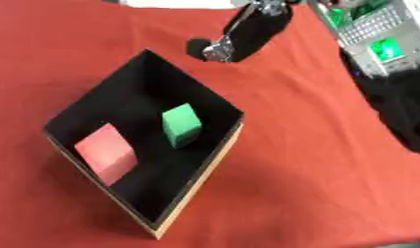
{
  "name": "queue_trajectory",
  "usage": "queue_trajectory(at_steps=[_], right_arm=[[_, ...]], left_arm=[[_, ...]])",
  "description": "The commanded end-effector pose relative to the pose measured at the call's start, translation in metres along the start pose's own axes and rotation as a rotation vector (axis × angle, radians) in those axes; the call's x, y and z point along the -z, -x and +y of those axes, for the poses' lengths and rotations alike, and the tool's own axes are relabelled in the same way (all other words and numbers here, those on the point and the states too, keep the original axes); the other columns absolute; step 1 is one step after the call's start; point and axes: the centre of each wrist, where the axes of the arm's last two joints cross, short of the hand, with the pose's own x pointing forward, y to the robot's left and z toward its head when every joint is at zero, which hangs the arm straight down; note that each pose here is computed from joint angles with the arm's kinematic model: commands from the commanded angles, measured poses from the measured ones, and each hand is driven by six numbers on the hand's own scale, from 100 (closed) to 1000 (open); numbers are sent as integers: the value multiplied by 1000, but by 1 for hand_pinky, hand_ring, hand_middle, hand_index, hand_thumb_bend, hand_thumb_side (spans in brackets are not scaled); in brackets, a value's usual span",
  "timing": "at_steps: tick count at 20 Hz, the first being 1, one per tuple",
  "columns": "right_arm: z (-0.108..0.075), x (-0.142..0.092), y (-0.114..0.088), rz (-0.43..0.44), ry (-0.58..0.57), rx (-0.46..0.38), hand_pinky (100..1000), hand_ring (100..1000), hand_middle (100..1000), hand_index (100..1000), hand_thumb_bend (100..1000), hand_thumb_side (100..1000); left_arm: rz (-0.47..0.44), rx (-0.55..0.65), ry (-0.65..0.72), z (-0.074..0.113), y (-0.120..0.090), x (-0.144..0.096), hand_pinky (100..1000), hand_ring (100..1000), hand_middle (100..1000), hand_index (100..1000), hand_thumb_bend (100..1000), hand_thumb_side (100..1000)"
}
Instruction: Pick up objects on the table and place them in the box.
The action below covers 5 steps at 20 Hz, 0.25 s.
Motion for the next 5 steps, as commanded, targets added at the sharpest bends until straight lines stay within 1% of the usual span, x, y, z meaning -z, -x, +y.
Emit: queue_trajectory(at_steps=[1,2,3,5], right_arm=[[-8,-12,11,108,118,29,797,745,584,800,100,267],[-7,-15,14,131,144,61,796,744,584,800,100,275],[-5,-19,18,153,170,97,792,739,583,797,100,348],[-5,-27,26,198,224,153,791,739,584,797,100,361]], left_arm=[[-36,11,-16,3,-6,6,581,740,653,829,216,854],[-38,14,-19,4,-6,7,581,740,653,829,216,854],[-42,15,-23,4,-7,8,581,740,653,829,215,853],[-46,16,-27,4,-7,9,581,740,653,829,215,853]])
